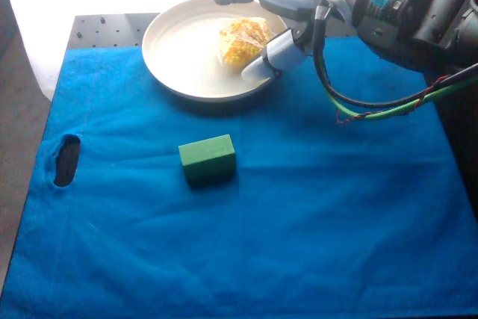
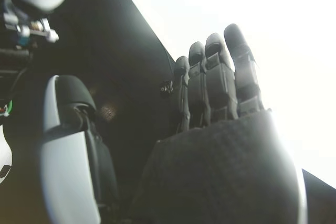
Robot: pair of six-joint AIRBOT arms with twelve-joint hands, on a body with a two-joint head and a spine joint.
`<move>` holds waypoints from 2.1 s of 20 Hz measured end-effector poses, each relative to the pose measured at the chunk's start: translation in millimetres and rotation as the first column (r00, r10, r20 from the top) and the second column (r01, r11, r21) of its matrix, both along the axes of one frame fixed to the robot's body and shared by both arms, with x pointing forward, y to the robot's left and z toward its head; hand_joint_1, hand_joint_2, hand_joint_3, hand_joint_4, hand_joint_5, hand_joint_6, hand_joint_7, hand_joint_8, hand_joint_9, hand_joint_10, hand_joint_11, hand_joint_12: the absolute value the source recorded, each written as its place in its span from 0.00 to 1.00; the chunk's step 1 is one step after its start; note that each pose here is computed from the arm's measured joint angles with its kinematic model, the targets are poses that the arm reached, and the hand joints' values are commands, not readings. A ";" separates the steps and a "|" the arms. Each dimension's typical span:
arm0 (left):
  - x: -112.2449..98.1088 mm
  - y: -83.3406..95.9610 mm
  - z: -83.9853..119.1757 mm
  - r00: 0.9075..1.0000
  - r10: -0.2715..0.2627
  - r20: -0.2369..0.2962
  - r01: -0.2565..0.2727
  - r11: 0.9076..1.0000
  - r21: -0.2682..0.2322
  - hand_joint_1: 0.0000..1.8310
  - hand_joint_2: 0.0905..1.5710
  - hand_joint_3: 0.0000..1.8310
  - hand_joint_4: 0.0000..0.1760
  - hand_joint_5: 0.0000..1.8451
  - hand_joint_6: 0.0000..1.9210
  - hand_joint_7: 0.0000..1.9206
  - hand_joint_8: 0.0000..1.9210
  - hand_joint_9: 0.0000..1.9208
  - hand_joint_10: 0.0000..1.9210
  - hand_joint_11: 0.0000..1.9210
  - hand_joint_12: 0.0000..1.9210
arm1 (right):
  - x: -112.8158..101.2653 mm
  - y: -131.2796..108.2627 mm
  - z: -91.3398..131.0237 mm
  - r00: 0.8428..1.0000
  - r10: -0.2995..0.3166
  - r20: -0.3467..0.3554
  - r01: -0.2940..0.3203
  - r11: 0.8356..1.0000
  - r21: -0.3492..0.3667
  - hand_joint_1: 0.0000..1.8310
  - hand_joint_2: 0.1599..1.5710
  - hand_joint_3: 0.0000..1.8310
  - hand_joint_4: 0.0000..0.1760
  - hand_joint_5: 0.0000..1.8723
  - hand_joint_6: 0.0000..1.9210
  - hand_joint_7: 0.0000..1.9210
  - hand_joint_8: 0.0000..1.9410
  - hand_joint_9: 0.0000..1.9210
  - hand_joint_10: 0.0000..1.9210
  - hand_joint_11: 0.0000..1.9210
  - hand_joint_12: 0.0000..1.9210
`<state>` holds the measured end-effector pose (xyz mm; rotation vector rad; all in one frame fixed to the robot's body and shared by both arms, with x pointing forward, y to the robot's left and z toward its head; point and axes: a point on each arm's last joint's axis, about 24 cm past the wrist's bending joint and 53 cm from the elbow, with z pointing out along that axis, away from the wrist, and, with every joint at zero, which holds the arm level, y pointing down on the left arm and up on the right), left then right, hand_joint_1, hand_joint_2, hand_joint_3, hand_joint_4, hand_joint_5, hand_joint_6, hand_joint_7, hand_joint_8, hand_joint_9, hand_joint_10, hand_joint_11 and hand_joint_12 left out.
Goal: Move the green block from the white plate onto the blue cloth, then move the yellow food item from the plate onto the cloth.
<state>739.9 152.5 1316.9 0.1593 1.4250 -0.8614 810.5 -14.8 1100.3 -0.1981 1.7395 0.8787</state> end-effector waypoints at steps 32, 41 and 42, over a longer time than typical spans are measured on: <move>-1.9 -11.1 -10.3 1.000 -0.023 -0.018 0.023 1.000 -0.001 0.38 0.54 0.00 0.28 0.09 0.00 0.16 0.00 0.16 0.00 0.01 0.33 | -1.1 -0.3 31.2 0.998 0.027 0.062 -0.033 0.994 0.102 0.69 0.63 0.00 0.00 0.65 0.21 0.57 0.50 0.48 0.34 0.25 0.79; 4.9 2.2 -43.4 0.995 0.016 -0.094 -0.014 1.000 0.018 0.30 0.53 0.00 0.32 0.09 0.00 0.18 0.00 0.17 0.00 0.00 0.37 | -44.6 1.9 96.1 0.978 0.144 0.151 -0.178 0.954 0.242 0.68 0.63 0.00 0.00 0.59 0.37 0.60 0.40 0.59 0.13 0.34 0.56; 5.4 3.2 -45.3 0.995 0.019 -0.099 -0.017 1.000 0.017 0.30 0.53 0.00 0.32 0.09 0.00 0.18 0.00 0.17 0.00 0.00 0.37 | -50.1 -1.4 99.8 0.977 0.152 0.152 -0.187 0.951 0.247 0.68 0.63 0.00 0.00 0.59 0.37 0.60 0.40 0.59 0.13 0.34 0.56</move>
